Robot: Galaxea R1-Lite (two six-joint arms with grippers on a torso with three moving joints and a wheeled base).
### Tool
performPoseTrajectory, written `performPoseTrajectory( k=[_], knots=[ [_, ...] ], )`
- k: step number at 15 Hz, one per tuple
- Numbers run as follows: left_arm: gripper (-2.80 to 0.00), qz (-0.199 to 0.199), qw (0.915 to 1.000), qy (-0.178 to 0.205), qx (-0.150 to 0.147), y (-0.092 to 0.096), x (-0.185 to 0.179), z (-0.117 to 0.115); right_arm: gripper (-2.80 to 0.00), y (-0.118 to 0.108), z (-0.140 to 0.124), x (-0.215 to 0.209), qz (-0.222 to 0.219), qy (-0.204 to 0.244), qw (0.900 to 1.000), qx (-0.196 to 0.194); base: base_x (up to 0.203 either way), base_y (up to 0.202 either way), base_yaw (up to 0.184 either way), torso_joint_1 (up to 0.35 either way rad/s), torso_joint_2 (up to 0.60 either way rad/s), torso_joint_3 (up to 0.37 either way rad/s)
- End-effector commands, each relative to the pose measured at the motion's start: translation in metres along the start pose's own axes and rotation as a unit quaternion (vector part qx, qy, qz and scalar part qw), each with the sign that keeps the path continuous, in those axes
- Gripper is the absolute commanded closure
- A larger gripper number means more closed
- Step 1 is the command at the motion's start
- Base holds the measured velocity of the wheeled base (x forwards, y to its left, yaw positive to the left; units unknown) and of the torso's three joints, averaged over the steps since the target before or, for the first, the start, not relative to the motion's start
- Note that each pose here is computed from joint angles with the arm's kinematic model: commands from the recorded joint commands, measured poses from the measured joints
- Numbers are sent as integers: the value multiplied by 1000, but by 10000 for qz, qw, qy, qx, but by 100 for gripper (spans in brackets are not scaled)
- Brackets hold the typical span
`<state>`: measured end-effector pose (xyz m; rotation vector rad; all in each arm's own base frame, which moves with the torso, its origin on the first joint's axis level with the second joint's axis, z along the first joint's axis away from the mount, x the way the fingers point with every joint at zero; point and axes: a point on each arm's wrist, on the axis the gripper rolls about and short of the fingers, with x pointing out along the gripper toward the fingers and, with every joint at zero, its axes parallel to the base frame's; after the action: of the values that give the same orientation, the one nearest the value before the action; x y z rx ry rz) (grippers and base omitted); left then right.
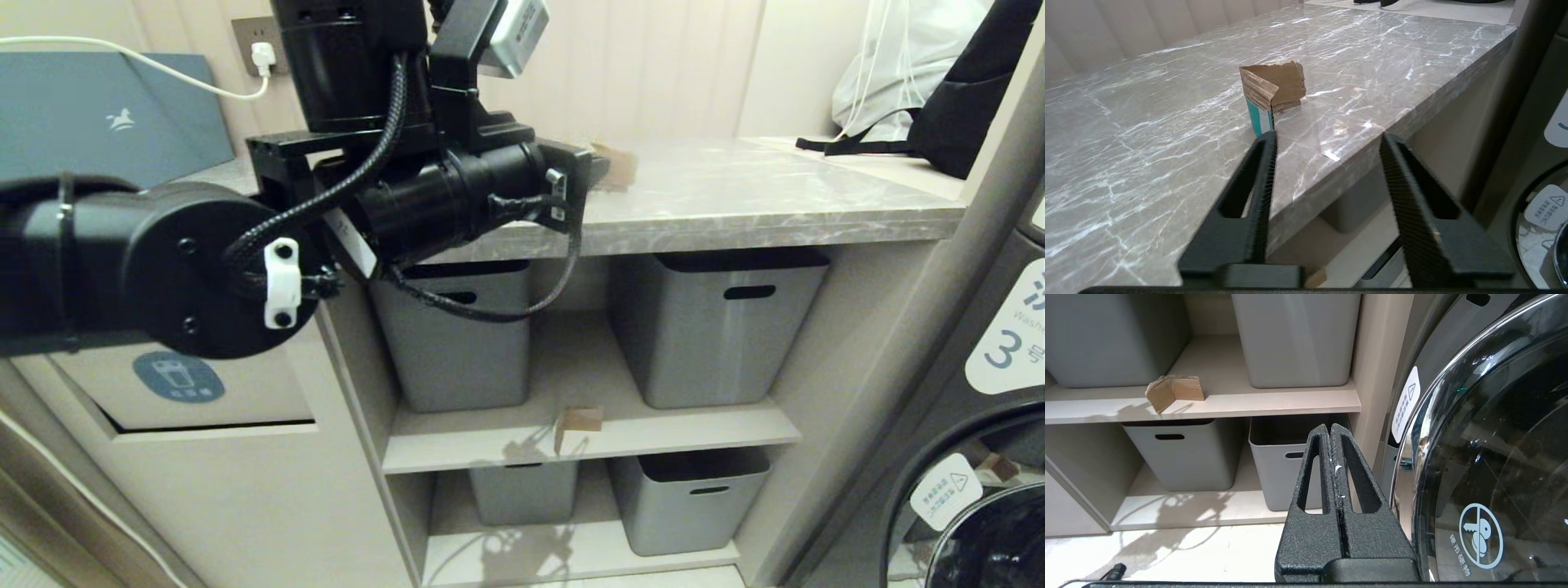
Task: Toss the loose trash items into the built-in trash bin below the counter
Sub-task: Pick up the garbage
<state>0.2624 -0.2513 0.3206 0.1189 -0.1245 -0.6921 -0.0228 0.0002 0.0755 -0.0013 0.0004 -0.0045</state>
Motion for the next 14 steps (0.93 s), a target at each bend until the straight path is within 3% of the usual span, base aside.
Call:
performPoseTrajectory(
  k=[1, 7, 14],
  knots=[
    [-280, 37, 10000, 55, 13, 1, 12, -7, 0, 0, 0, 0, 3, -2, 10000, -1, 0, 0, 0, 0, 0, 0],
    [-280, 344, 9991, 235, 79, 24, 35, -27, 0, 0, 0, 0, -1, -2, 10000, -1, 0, 0, 0, 0, 0, 0],
    [-280, 421, 9989, 183, 100, 31, 62, -36, 0, 0, 0, 0, -1, -2, 10000, -1, 0, 0, 0, 0, 0, 0]
  ],
)
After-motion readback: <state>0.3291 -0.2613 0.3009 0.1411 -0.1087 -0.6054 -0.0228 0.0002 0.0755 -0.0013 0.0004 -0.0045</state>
